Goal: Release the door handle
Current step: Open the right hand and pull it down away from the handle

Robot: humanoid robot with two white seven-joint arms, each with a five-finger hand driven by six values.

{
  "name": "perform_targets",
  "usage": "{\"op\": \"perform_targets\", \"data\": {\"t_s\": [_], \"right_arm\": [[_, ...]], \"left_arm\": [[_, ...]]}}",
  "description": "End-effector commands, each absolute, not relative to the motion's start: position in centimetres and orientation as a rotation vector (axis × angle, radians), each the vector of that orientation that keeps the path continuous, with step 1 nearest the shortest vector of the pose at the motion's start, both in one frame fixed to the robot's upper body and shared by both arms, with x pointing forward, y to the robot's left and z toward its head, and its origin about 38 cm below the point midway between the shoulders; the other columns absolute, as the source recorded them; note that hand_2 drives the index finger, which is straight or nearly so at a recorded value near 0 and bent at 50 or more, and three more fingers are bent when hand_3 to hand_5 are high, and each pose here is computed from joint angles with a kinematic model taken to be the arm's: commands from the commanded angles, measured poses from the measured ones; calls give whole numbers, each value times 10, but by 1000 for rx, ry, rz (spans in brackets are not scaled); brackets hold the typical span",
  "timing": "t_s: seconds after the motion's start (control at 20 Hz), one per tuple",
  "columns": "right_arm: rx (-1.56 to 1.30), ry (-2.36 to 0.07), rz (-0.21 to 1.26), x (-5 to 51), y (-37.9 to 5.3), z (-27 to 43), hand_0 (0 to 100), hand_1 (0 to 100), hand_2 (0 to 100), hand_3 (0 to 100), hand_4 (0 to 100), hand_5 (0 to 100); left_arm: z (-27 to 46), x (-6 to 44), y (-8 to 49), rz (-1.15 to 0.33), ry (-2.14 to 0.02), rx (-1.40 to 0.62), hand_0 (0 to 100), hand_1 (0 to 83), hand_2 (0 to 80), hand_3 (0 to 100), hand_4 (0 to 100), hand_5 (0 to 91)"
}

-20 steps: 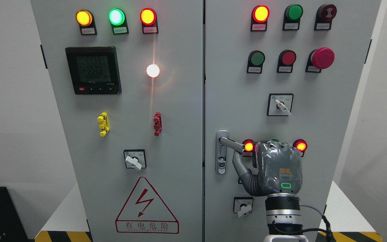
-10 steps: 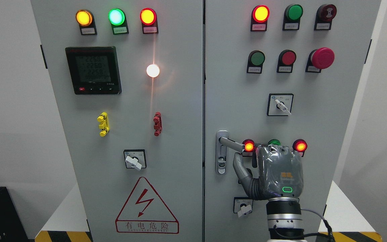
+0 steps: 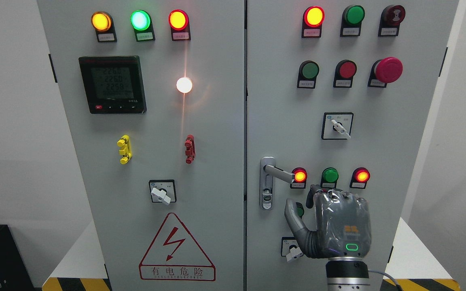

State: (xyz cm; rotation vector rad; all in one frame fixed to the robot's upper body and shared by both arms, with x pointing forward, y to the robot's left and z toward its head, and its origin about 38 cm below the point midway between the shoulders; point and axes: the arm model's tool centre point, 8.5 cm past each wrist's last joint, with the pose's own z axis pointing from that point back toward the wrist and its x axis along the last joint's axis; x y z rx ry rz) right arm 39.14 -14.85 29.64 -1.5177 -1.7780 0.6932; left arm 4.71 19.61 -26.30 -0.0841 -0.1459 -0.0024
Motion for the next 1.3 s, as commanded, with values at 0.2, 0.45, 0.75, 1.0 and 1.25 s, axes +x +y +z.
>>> {"op": "perform_targets", "data": {"t_s": [0.2,0.45,0.75,1.0,1.25], "right_arm": [[-1595,-1791,671,350,-184,280,496,218,443,626,610,560],[-1623,-1807,712,330,-205,266,481,235,362,467,449,408],[-1501,-1916,648,319,-231,260,473,247,218,265,266,232],[-1442,-2030,644,313,-249,263,486,182,100,150,149,77],[-1418,-2054,614,313,-249,265,478,165,72,121,120,15]], "left_arm": [[-263,47,196,-2,-147,-85,120,556,0,0,0,0],[-263,47,196,-2,-147,-85,120,556,0,0,0,0],[-263,47,196,-2,-147,-85,120,556,0,0,0,0],[-263,47,196,-2,-147,-85,120,556,0,0,0,0],[-263,47,197,-2,-147,-83,120,556,0,0,0,0]]}}
